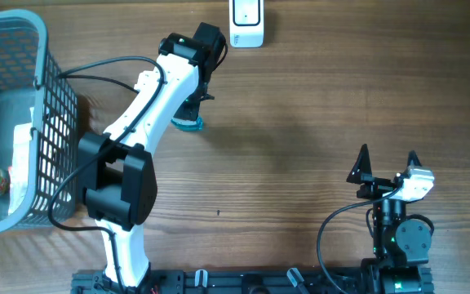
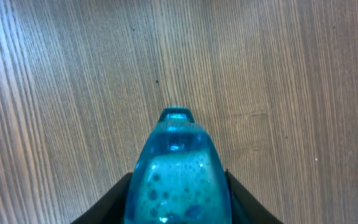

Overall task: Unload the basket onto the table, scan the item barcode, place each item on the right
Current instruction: 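Carry the bottle toward the scanner and set it on the table, then release the bottle and move the left gripper back over the basket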

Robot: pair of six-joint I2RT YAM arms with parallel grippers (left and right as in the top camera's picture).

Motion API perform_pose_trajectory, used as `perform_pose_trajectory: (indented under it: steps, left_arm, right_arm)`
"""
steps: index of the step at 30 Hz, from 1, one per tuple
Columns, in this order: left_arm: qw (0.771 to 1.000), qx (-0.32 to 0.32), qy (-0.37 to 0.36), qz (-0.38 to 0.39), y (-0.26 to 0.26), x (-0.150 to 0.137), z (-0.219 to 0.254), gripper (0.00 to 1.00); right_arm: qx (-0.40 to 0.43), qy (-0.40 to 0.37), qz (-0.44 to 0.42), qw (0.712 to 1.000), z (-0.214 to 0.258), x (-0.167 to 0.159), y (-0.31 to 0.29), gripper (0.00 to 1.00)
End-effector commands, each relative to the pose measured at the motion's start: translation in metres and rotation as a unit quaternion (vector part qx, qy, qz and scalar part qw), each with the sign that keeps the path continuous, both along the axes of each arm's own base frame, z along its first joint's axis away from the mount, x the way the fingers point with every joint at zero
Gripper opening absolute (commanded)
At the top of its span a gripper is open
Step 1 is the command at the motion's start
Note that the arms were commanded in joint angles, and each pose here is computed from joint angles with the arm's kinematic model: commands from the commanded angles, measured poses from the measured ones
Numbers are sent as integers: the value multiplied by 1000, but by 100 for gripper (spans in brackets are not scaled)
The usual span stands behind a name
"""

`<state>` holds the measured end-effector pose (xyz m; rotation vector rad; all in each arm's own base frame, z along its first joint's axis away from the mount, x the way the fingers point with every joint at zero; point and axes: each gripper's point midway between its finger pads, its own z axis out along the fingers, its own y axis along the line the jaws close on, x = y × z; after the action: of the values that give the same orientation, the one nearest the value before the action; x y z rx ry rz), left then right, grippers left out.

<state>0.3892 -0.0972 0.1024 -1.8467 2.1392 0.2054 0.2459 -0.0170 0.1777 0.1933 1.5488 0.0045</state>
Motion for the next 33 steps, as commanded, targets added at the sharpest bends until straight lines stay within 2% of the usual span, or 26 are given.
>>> perform_pose_trajectory:
  steps: [1,2,12,17,19,20,27,30,33]
  left_arm:
    - [1000,5,-8,12,4,2,5,52]
    - [1000,5,-8,12,4,2,5,57]
    - [1000,-15,-3,10,-2,-1,5,75]
    - [999,-27,-26,-6,6,-3,35,84]
    - [998,-34,-47,-5,12,-4,53,93]
    - [998,-37,-56,-6,14,-3,60,100]
    - [984,-56,-161,-43,33,-11,143,100]
    - [974,-26,-215,-67,59,-26,190,100]
    - [960,11,-271,-76,97,-52,240,100]
  right_arm:
    - [-9,-3,6,1000,2,0,2,100]
    - [-9,-3,6,1000,2,0,2,100]
    - [-9,-3,6,1000,2,0,2,100]
    - [-8,-3,6,1000,2,0,2,100]
    - [-9,-3,6,1000,2,0,2,100]
    - [-9,-3,6,1000,2,0,2,100]
    - [-9,-3,6,1000,2,0,2,100]
    - [-9,-3,6,1000,2,0,2,100]
    - [-9,-3,6,1000,2,0,2,100]
